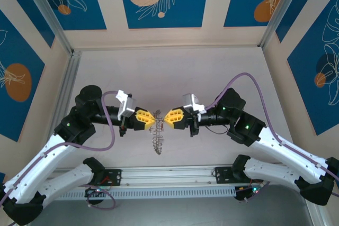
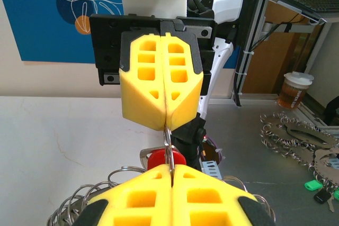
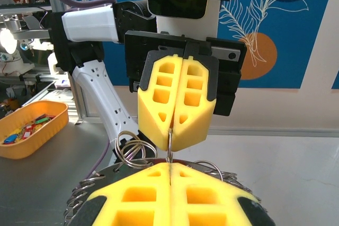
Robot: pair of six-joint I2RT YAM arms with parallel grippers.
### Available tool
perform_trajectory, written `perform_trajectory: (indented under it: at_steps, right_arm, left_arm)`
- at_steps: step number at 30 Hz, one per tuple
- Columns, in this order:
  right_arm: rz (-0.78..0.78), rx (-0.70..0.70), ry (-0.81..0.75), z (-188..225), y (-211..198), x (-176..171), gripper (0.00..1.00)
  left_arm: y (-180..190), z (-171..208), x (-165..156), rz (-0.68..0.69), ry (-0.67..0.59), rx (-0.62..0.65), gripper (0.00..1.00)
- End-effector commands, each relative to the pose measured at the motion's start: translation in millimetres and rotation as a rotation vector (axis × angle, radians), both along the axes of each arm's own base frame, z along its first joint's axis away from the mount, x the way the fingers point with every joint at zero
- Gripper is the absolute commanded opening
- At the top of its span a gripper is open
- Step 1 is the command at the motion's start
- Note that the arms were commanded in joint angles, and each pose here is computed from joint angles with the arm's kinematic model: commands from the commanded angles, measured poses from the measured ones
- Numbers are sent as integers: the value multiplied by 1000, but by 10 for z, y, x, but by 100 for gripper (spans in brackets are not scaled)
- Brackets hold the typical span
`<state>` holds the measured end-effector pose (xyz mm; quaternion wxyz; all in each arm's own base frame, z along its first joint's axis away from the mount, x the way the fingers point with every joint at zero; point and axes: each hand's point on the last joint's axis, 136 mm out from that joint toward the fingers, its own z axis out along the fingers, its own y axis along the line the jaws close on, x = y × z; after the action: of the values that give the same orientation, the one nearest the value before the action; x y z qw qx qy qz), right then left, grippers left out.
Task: Put the keys on the keyring
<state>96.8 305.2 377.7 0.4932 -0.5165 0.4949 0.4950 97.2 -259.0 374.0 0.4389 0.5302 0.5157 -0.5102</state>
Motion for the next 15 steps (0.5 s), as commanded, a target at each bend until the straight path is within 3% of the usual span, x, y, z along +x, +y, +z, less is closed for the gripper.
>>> perform_trajectory:
  at_steps: [1, 15]
  right_arm:
    - [-8, 16, -26, 26, -22, -21, 0]
    - [-24, 32, -35, 51, -62, -22, 0]
  left_arm:
    - [18, 113, -17, -15, -33, -37, 0]
    - [15, 105, -10, -14, -34, -36, 0]
